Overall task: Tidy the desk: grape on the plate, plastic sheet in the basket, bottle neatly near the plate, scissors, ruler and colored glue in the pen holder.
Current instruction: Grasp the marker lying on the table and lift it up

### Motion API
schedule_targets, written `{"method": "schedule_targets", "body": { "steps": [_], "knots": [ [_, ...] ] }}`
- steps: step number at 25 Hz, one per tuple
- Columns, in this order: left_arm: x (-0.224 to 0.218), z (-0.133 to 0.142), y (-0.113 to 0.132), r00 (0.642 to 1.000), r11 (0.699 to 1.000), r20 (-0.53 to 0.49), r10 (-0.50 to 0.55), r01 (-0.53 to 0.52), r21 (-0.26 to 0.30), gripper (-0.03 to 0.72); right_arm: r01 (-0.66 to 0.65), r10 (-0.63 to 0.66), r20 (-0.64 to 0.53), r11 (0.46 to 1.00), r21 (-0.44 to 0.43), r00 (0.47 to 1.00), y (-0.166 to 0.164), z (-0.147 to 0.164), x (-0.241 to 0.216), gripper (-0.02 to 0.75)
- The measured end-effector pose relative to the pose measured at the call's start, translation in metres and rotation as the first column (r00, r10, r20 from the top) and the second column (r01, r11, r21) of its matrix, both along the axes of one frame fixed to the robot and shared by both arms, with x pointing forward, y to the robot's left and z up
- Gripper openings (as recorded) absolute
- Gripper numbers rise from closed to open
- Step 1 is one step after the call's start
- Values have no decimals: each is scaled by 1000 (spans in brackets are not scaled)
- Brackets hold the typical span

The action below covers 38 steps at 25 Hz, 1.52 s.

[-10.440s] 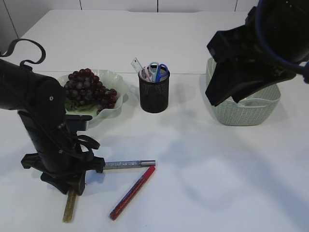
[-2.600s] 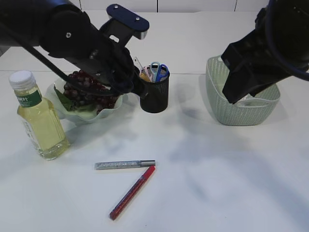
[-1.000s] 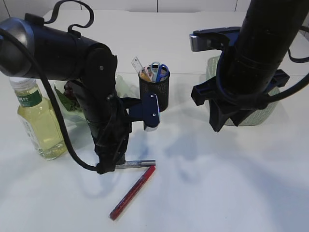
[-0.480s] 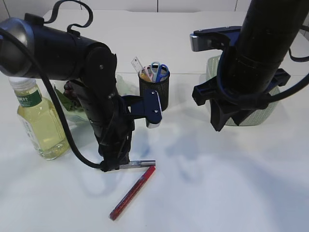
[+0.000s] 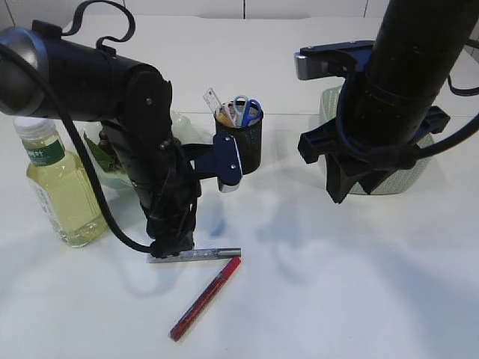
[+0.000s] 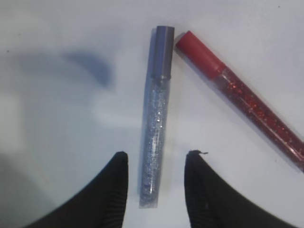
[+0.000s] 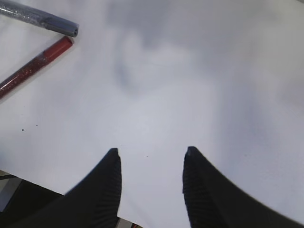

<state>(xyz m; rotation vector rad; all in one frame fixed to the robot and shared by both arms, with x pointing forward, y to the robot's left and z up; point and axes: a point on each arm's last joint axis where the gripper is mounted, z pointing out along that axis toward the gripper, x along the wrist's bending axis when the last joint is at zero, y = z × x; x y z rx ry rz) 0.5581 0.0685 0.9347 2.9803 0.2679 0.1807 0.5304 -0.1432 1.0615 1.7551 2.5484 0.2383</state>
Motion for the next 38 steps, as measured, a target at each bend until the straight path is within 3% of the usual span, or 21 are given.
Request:
{"method": "schedule_targets", "body": {
  "steps": [10,18,38],
  "knots": [
    [-2,0,2,1000,1000,-19,-2,2,19,300,25,-25,-7,999,32,1000,3,3,0,346],
    [-2,-19,2,997,998,-78,-2,6,63,300,29,-30,16,999,42,999,7,8,8,346],
    [6,-31,-3,999,999,-43,-8,10,51,300,29,-30,18,999,43,999,7,9,8,345]
  ]
}}
